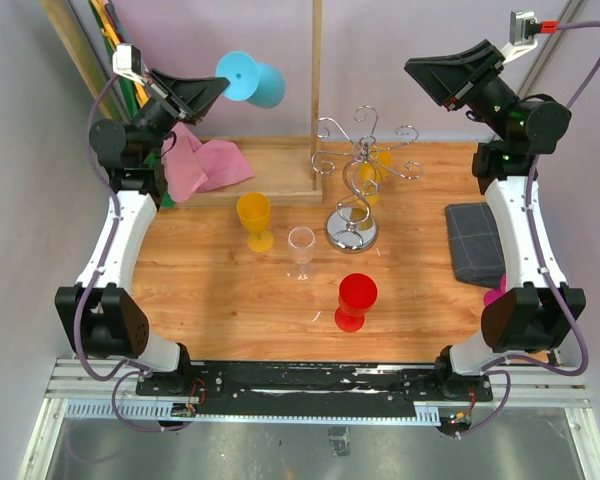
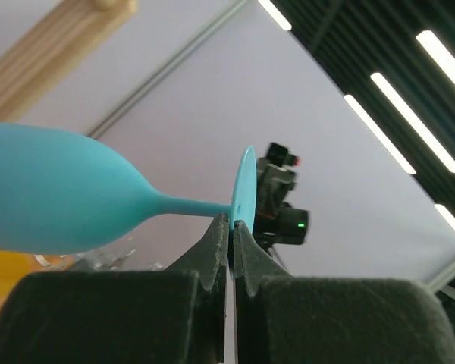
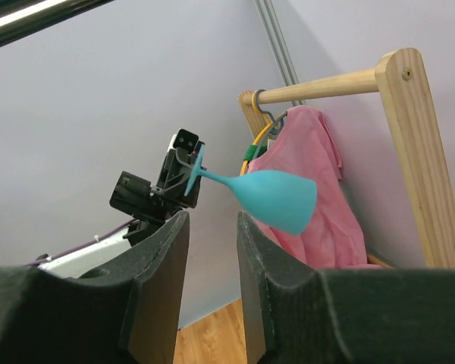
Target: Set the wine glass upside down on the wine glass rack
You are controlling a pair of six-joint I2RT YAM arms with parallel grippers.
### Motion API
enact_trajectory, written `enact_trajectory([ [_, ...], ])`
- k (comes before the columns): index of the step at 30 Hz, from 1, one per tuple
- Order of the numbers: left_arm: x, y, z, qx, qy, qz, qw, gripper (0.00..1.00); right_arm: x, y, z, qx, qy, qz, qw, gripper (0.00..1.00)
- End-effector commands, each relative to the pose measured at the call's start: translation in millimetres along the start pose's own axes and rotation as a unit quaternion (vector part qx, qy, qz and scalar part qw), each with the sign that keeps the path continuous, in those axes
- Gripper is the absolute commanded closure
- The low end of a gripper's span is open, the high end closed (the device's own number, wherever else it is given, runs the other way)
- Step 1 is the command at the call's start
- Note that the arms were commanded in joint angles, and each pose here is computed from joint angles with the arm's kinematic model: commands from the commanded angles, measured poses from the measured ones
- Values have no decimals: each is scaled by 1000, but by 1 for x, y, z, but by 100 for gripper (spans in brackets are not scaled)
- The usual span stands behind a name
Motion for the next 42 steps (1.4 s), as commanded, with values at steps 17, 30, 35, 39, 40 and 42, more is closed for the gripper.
enact_trajectory([
  [17,-26,86,115,-52,-247,155,955,100,-15,6,-5,-68,74,22,995,67],
  [30,-1,125,128,-76,-237,199,948,100,-19,10,-5,-70,84,24,994,67],
  [35,13,137,128,-79,-227,214,947,100,-20,12,-7,-67,86,24,994,67],
  [39,21,147,129,-83,-221,227,945,100,-20,12,-7,-66,87,24,994,67],
  [40,23,150,129,-84,-220,230,944,100,-20,12,-8,-66,88,24,994,67],
  [42,26,154,130,-86,-218,233,944,100,-20,11,-7,-67,87,24,994,67],
])
Point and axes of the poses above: each gripper's point midway between its finger pads, its own x axis out along the fingers, its own z axis along the line the jaws close on, y = z × x, the point moved 3 cm from there along -x, back along the fingers, and after that the axes turned 9 degrees about x, right-handed, at the moved point
